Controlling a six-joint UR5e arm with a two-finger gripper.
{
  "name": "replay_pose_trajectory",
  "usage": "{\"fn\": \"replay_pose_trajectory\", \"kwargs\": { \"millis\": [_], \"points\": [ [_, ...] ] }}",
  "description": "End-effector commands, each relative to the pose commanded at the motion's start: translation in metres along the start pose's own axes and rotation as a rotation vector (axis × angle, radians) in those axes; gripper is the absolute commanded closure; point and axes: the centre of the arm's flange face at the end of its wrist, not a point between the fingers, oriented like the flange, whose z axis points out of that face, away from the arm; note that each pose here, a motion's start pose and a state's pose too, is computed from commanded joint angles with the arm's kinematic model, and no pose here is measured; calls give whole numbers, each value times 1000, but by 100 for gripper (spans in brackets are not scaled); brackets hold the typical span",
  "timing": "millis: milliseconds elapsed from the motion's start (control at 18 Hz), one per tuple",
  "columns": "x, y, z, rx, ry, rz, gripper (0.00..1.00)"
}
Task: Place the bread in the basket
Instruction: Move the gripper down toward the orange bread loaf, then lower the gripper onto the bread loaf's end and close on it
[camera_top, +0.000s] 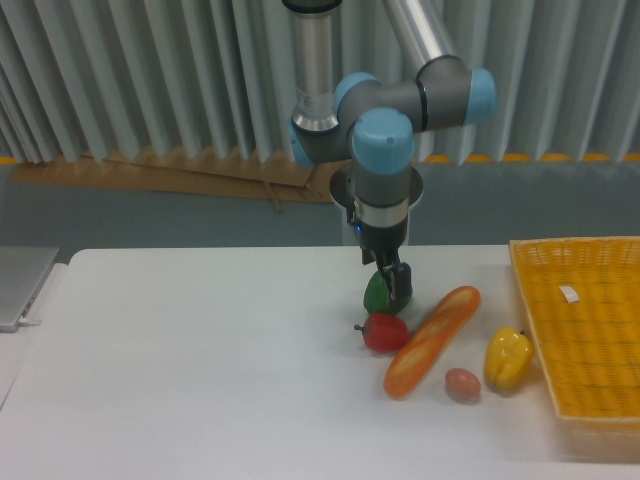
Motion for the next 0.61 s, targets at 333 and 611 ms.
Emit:
{"fn": "replay_pose_trajectory", "kwargs": {
  "millis": [333, 611],
  "points": [
    [-37, 31, 1, 24, -57, -27, 0],
    [-53, 46, 9, 22, -96, -20, 0]
  ]
}}
